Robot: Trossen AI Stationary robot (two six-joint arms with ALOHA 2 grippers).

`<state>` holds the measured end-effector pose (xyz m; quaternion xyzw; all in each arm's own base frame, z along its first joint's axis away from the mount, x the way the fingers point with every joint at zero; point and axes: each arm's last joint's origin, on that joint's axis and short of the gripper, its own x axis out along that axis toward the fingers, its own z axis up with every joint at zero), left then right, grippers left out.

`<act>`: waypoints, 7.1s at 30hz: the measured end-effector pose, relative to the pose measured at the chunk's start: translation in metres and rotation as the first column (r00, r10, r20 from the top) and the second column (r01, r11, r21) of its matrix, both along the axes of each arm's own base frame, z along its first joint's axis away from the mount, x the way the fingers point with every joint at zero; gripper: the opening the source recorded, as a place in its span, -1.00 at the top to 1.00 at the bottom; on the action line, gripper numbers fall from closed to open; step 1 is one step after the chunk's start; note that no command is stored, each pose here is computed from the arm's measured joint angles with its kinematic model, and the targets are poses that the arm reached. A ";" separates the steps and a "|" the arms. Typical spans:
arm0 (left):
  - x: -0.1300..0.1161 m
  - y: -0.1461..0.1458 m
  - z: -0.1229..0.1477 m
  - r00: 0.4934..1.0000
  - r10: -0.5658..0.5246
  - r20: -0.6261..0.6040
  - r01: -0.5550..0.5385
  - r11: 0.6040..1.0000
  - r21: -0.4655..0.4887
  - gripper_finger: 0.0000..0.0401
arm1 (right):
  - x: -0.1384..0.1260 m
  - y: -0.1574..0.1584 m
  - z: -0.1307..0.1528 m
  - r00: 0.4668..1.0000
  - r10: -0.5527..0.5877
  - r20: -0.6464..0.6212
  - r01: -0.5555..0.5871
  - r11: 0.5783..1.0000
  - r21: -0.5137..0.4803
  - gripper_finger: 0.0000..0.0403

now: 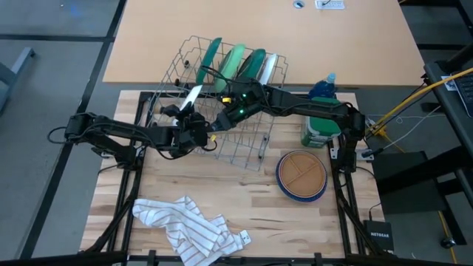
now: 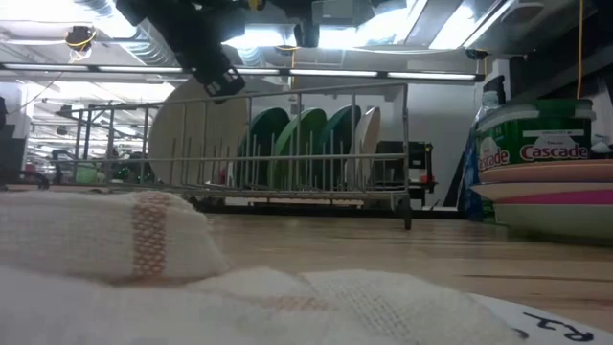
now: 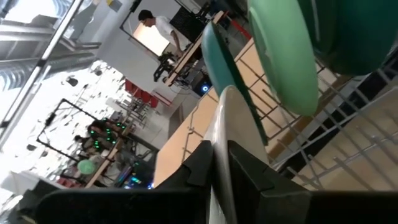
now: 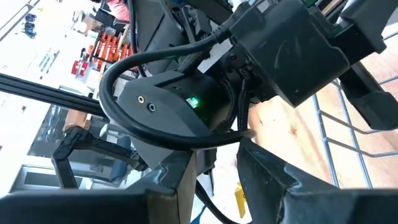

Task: Sort dishes
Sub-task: Put the white plate in the dish rack, then put the brown plate in the dish rack

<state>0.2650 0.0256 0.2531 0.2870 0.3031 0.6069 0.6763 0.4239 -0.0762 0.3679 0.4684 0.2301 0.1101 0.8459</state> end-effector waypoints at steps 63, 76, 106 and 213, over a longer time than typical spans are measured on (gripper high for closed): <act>-0.036 -0.100 0.068 0.527 -0.665 0.529 0.833 0.529 -0.165 0.17 | -0.141 0.137 0.021 0.747 -0.277 -0.604 -0.141 0.822 -0.551 0.42; -0.040 -0.100 0.055 0.560 -0.602 0.569 0.821 0.497 -0.282 0.17 | -0.133 0.210 -0.041 0.542 -0.301 -0.785 -0.398 0.731 -0.555 0.42; -0.040 -0.102 0.052 0.528 -0.605 0.596 0.847 0.421 -0.324 0.17 | -0.155 0.228 -0.162 0.243 -0.331 -0.912 -0.379 0.833 -0.403 0.42; -0.043 -0.100 0.044 0.562 -0.726 0.397 0.822 0.435 -0.368 0.17 | -0.120 0.250 -0.156 0.412 -0.206 -0.887 0.081 0.979 -0.189 0.82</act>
